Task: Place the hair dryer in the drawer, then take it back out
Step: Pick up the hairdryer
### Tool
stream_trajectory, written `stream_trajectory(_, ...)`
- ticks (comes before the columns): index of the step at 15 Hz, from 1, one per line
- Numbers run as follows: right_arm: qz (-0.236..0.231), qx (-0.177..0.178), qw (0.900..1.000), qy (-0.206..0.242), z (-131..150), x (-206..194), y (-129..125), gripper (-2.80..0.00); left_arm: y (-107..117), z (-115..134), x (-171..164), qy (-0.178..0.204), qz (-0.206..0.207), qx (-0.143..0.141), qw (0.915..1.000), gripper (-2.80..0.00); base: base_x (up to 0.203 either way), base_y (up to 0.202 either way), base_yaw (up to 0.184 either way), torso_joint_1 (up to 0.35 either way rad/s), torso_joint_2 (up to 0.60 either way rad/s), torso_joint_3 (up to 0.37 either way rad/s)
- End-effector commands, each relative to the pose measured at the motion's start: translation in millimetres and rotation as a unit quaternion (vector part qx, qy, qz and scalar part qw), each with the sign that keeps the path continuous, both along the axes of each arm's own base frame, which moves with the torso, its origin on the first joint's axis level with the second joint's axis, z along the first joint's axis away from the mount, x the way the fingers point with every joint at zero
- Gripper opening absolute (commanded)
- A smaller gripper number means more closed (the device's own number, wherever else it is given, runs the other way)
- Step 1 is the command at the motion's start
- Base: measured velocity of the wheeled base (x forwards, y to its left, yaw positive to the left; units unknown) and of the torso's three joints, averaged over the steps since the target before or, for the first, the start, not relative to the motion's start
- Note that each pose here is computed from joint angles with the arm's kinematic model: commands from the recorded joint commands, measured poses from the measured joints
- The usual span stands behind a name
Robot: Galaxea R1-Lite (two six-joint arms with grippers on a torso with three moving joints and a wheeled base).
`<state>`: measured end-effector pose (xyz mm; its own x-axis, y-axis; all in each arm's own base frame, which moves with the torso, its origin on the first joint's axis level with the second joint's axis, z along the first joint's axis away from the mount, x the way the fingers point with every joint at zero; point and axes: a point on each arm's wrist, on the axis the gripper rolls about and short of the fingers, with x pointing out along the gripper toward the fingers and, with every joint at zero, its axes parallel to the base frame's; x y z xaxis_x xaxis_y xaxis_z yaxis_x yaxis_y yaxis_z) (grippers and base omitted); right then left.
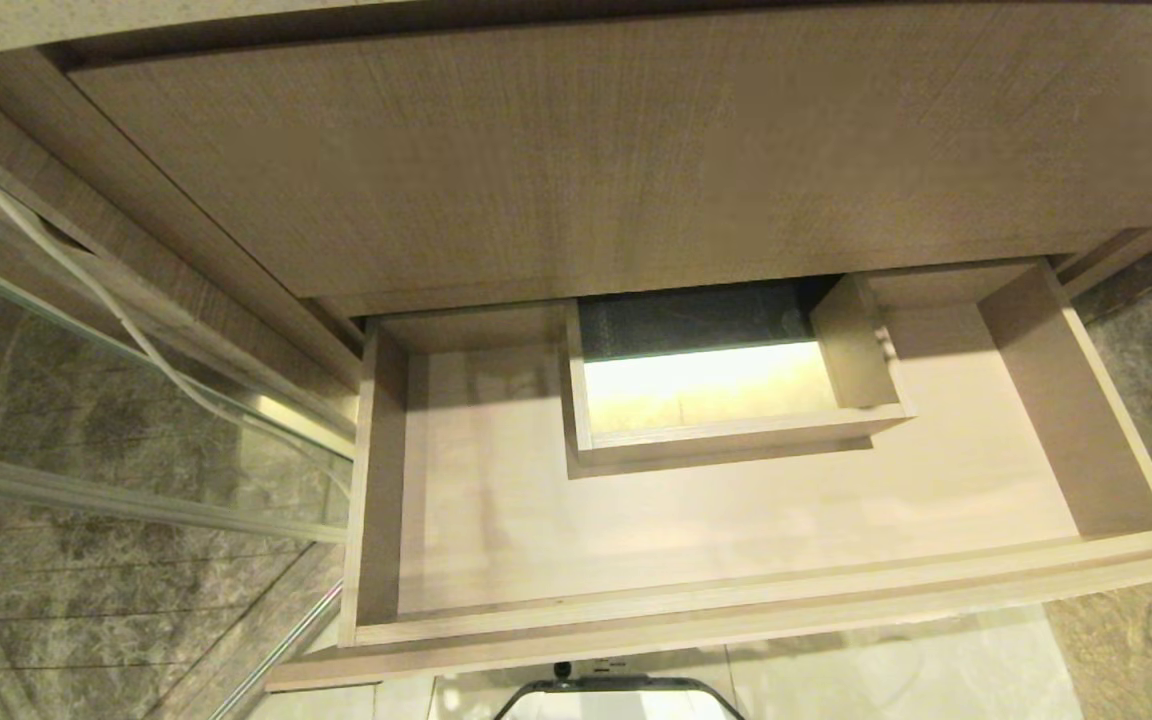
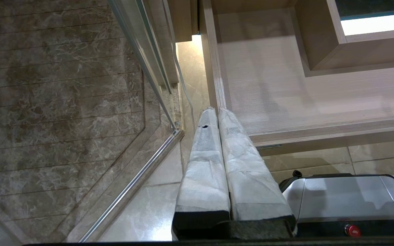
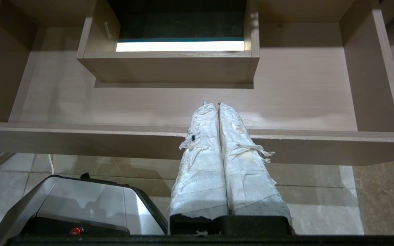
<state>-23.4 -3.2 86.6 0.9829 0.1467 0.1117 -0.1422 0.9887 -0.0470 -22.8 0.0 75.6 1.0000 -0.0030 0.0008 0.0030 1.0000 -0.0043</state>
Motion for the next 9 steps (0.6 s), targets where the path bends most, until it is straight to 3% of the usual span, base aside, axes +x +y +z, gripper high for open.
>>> stream_trajectory(1,0.000,-0.001,1.000,0.001,-11.8,0.5,0.1,-2.80,0.0,0.0,0.0,0.000,0.000,0.000,1.0000,-2.80,0.000,0.000,0.000,0.000,0.00,0.000)
stream_trajectory(9,0.000,0.000,1.000,0.001,-11.8,0.5,0.1,-2.80,0.0,-0.1,0.0,0.000,0.000,0.000,1.0000,-2.80,0.000,0.000,0.000,0.000,0.00,0.000)
